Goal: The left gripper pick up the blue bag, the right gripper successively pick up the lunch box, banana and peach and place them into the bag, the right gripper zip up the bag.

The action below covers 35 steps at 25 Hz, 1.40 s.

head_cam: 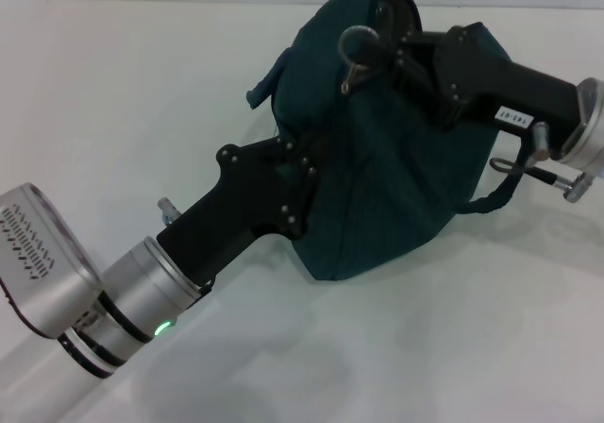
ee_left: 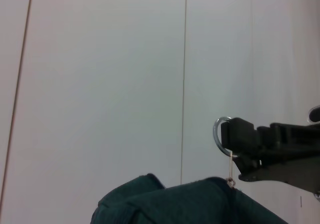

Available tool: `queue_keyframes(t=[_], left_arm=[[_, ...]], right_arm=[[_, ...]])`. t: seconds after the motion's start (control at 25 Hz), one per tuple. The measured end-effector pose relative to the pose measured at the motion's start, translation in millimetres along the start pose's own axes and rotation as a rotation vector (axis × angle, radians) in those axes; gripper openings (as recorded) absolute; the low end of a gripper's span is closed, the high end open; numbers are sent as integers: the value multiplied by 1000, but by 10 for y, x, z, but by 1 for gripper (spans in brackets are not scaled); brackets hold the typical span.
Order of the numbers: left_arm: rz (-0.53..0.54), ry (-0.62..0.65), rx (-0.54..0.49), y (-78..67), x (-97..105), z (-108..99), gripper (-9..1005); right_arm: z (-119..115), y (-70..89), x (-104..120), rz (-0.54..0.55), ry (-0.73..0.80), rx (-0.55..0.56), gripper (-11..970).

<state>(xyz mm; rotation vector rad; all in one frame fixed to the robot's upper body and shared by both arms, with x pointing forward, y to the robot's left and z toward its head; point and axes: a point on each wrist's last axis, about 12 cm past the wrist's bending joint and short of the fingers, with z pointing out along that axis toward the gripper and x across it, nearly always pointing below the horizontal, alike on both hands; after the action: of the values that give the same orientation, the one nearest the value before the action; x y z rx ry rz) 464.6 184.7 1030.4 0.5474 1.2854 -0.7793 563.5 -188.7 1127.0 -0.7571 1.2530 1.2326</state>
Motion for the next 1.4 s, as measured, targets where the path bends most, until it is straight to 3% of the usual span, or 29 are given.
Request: queue_keyframes(t=[0.4, 1.0, 1.4], left_arm=[[4, 6, -9, 11, 8, -24, 40], [22, 2, -31, 40, 6, -117, 52], [55, -68, -89, 71, -74, -405, 60]], right_arm=[[-40, -101, 28, 9, 8, 99, 7], [-284, -127, 57, 31, -35, 196, 7], [-490, -146, 66, 29, -63, 278, 8]])
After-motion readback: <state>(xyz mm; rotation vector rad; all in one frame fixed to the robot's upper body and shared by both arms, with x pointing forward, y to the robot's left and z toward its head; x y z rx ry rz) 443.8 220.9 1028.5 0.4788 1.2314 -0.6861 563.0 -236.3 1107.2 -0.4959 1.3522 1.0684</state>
